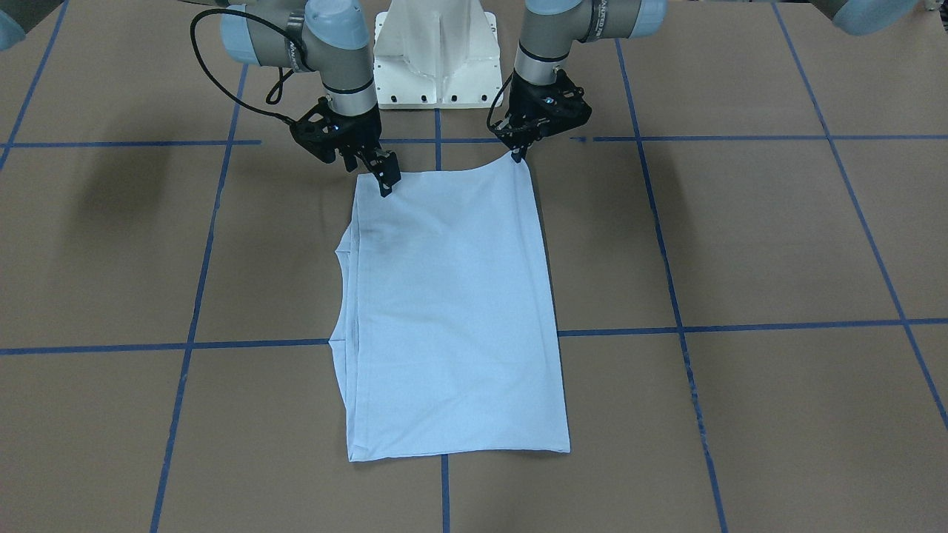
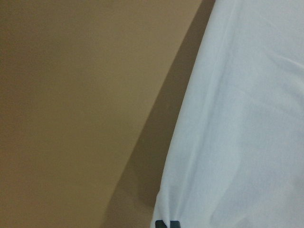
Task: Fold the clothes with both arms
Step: 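Move the right gripper to the shirt's near edge beside the left gripper, then grasp the shirt's near edge with both grippers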
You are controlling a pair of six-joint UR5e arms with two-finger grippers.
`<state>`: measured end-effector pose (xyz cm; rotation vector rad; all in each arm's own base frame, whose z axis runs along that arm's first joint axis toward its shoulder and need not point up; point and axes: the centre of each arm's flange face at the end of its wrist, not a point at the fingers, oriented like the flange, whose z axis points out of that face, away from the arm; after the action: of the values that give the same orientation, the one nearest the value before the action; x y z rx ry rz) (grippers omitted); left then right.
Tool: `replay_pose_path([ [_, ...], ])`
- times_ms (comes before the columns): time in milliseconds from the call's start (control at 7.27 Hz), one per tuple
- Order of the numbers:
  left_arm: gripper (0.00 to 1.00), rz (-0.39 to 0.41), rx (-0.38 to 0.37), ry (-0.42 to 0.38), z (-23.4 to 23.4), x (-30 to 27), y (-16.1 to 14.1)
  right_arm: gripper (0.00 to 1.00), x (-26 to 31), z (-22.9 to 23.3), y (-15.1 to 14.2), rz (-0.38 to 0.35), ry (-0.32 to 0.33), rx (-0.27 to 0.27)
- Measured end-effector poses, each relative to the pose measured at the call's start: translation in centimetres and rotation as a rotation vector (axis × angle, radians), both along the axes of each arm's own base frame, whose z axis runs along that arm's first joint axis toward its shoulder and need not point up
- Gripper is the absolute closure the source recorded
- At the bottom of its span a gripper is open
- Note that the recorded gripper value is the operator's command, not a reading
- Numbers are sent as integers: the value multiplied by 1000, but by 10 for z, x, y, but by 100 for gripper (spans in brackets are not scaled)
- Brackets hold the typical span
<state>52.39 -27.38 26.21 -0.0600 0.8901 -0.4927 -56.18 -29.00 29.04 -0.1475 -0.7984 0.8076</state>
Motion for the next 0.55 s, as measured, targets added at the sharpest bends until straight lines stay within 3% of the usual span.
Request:
replay_pose_path([
  [551,100,-2,1,-1,1,0,-1,0,-13,0,-2,-18,26,-14],
])
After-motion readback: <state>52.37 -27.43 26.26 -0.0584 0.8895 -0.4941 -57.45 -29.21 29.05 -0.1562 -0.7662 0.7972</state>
